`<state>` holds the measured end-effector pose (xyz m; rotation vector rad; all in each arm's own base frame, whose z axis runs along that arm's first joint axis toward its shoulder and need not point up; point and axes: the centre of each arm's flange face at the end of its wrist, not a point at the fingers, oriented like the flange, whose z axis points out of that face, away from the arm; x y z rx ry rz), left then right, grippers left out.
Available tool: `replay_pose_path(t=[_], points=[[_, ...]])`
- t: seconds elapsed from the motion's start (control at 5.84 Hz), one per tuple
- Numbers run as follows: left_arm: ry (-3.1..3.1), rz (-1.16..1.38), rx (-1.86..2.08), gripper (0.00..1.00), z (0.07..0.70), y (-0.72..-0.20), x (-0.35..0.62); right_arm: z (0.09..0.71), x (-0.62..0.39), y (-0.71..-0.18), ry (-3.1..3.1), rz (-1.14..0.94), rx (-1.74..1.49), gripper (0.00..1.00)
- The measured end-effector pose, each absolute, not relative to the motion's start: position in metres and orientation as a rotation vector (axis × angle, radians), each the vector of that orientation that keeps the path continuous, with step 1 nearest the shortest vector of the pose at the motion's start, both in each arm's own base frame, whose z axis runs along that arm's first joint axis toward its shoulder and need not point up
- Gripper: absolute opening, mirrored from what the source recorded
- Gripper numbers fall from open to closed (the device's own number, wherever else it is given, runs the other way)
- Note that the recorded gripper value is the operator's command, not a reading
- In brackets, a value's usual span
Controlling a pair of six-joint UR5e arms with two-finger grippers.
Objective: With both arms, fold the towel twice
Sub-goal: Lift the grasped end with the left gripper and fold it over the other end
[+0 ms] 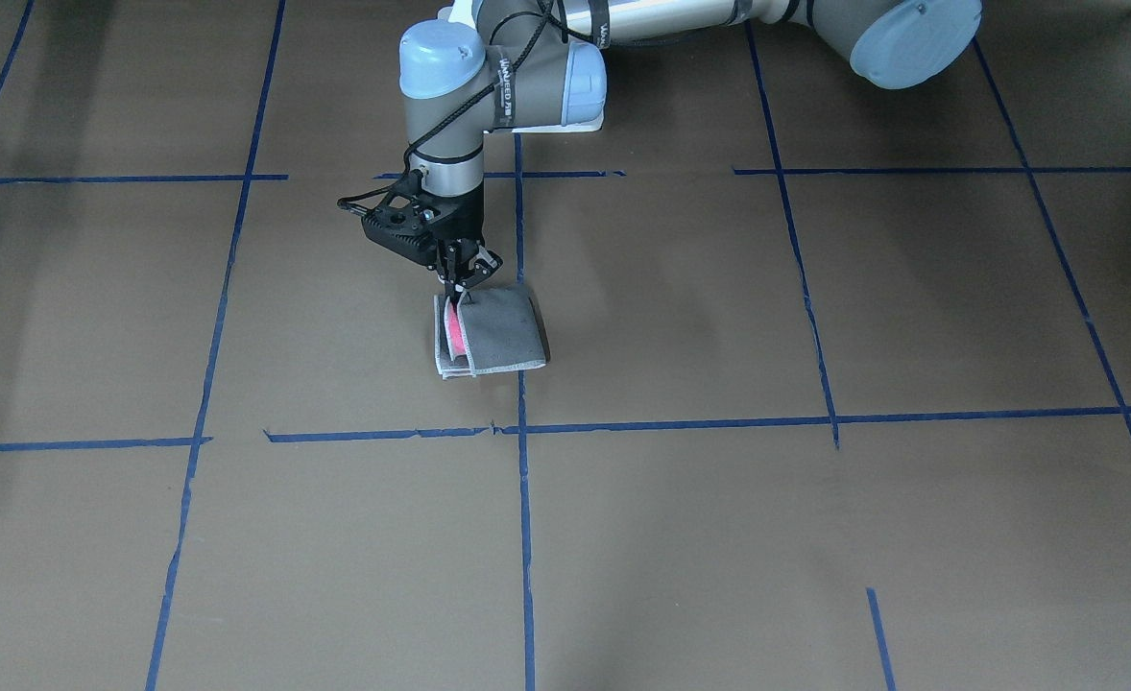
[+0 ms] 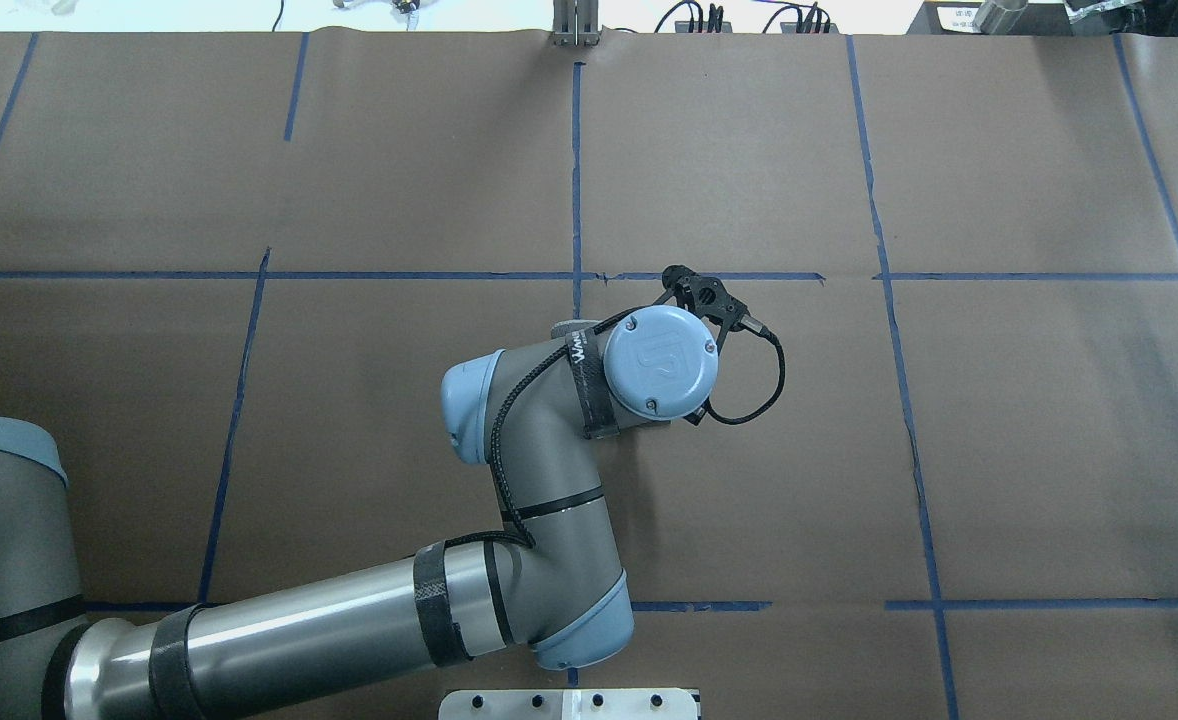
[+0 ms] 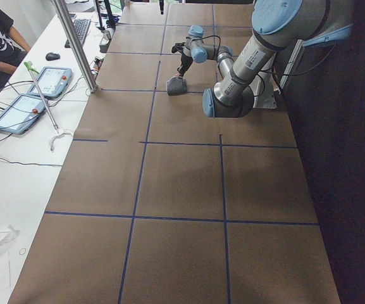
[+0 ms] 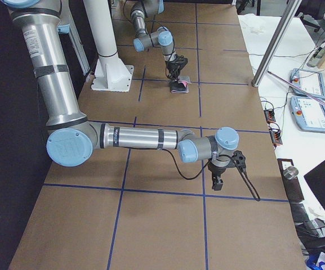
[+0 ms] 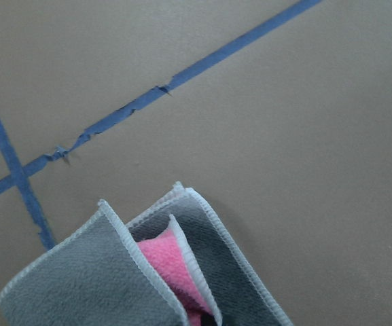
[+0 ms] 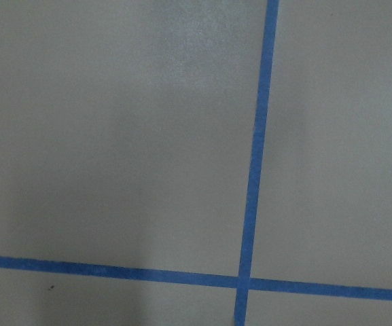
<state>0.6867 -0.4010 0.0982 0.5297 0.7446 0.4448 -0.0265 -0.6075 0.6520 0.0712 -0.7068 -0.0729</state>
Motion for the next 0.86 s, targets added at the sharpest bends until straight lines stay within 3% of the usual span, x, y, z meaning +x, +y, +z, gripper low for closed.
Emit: replay_pose_path(t=[0.17, 0.34, 0.51, 0.86], points=[[0.739, 0.449, 0.543, 0.00, 0.096, -0.398, 0.692, 0.653, -0.026, -0.607, -0.707, -0.071, 0.070, 1.00], [0.742, 0.450, 0.551, 0.11, 0.095, -0.398, 0.698, 0.654, -0.025, -0.607, -0.708, -0.070, 0.068, 1.00], [0.747, 0.450, 0.556, 0.94, 0.095, -0.397, 0.702, 0.655, -0.025, -0.606, -0.708, -0.069, 0.066, 1.00], [0.785, 0.431, 0.581, 1.00, 0.094, -0.397, 0.703, 0.655, -0.025, -0.606, -0.709, -0.069, 0.067, 1.00]])
